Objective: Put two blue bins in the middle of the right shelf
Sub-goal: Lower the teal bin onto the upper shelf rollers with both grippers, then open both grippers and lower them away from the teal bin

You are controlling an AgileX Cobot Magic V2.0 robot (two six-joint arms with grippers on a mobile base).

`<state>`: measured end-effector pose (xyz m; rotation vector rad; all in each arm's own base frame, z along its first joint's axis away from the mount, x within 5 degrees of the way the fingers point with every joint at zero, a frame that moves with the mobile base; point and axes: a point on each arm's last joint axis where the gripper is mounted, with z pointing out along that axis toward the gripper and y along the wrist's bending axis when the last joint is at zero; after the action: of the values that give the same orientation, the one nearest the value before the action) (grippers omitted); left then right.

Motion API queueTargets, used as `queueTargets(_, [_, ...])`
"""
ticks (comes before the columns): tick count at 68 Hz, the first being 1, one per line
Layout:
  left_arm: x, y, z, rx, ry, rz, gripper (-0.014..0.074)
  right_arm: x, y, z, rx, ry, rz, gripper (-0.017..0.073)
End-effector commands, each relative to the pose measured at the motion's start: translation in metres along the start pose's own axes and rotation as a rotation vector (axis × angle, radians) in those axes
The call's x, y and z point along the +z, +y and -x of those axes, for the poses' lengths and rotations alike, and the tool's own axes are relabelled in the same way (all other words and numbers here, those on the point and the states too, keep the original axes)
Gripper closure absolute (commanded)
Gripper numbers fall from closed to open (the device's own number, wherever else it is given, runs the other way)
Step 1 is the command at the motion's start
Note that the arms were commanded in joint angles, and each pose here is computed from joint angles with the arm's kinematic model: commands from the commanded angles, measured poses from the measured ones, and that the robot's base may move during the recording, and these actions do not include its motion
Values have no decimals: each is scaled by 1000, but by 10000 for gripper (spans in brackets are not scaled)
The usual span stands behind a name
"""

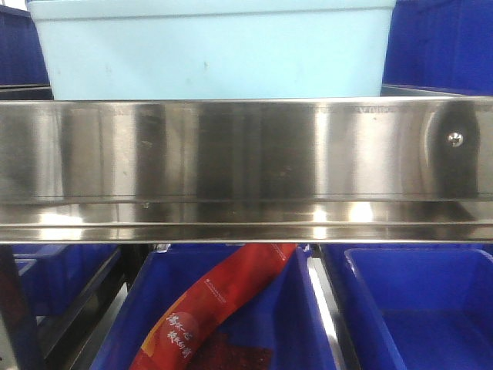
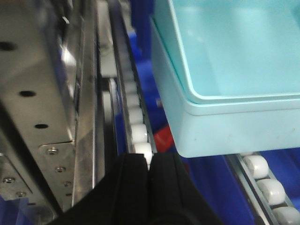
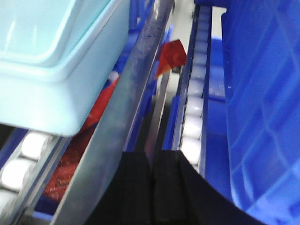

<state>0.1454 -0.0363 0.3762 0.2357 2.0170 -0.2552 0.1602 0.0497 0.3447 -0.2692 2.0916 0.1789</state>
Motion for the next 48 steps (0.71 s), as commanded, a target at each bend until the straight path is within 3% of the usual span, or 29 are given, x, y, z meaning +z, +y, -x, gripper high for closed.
queueTargets(1, [-11, 0, -13, 2, -94, 15, 704, -9, -2, -11, -8, -95, -1, 721])
queueTargets(16, [-37, -2, -42, 78, -200, 36, 704, -35, -3, -48, -6, -229, 10, 721])
queueTargets(27, [-62, -4, -49, 103, -364, 56, 704, -52, -5, -69, -5, -344, 18, 721])
queueTargets(36, [-82, -6, -57, 118, -476, 69, 704, -64, -5, -77, -4, -441, 24, 721])
queueTargets(48, [-89, -5, -62, 159, -505, 98, 704, -71, -5, -76, -3, -507, 29, 721])
